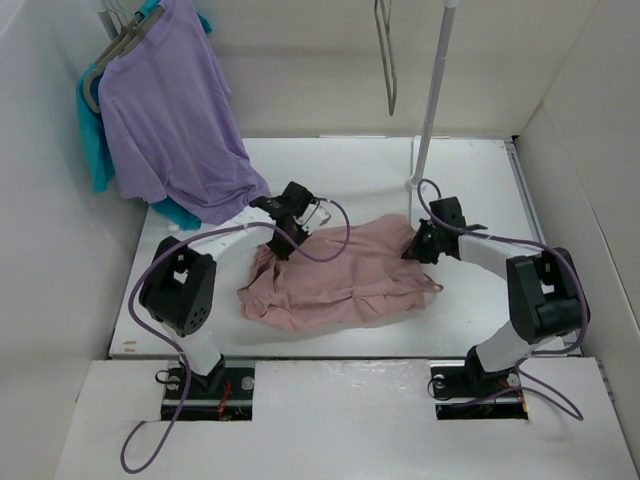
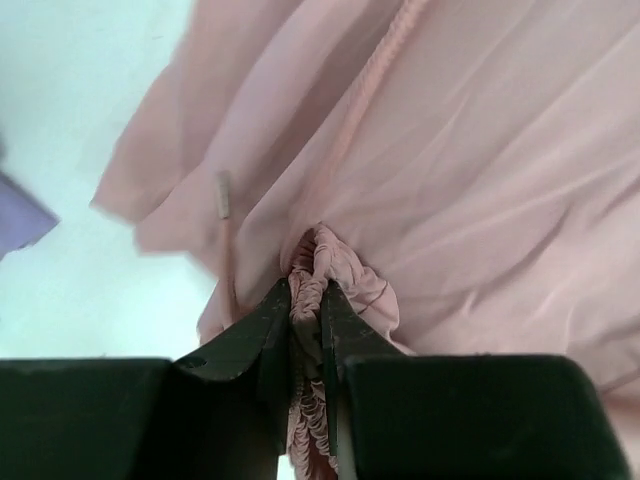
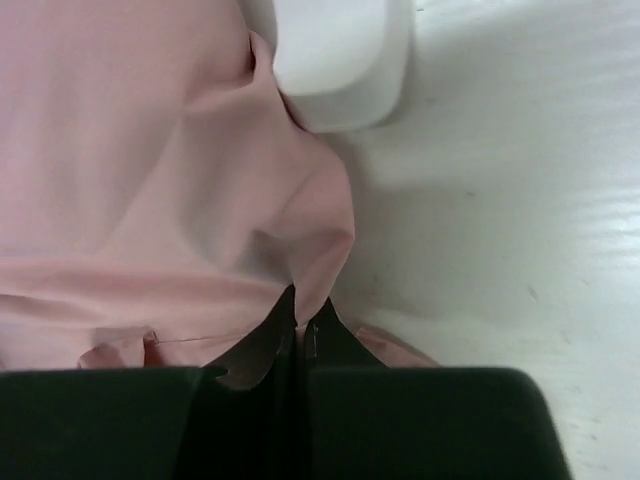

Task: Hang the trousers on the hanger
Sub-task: Fold the trousers at the center of the board.

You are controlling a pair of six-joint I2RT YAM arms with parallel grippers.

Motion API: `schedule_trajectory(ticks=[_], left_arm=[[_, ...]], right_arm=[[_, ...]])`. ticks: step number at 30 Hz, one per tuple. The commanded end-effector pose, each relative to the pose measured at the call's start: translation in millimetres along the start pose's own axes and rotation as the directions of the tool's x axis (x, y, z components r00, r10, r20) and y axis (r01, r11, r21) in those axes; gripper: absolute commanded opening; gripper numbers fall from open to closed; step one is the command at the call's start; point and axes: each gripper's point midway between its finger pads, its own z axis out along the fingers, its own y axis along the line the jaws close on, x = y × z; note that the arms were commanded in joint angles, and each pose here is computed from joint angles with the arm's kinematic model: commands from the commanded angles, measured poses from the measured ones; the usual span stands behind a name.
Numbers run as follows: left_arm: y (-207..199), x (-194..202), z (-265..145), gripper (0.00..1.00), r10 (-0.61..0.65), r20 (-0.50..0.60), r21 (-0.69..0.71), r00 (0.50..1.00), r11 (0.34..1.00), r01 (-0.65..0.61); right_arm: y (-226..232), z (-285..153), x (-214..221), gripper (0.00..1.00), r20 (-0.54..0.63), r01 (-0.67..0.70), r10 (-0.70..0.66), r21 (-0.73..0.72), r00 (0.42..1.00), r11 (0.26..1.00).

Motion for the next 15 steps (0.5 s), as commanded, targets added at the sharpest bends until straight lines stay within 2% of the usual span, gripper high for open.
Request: schedule_trajectory(ticks=[1,3,8,11,15], left_arm=[[17.1,-34.3,-49.1,0.0,-0.038,0.176,0.011,0.984,0.999,0.036],[24.1,-53.1,-74.9,0.0,-0.052,0.276,0.038,0.96,0.998,0.043],[49.1,-96.6,-151.1,0.0,-0.075,0.503,0.061,0.861,0.997,0.052],[51.1,-90.6,-174.3,0.0,-0.099,0.513,0.116,0.852,0.992,0.046],[53.2,-37.9,-149.0,0.0,-0.167,0.346,0.178,0.923,0.978,0.11]], right_arm=[[13.6,-15.5,-19.2,0.0,0.091,-0.037,0.043,-0.069,0.995,0.997],[16.5,-22.7,-24.8,0.0,0.126,-0.061,0.071,-0.08,0.989,0.995],[10.6,-28.9,-34.6,0.0,0.178,-0.105,0.114,-0.059,0.977,0.993],[0.5,-21.1,-31.3,0.0,0.154,-0.124,0.125,-0.017,0.98,0.992],[-5.2,-15.9,-31.9,0.0,0.148,-0.132,0.128,0.019,0.981,0.991]])
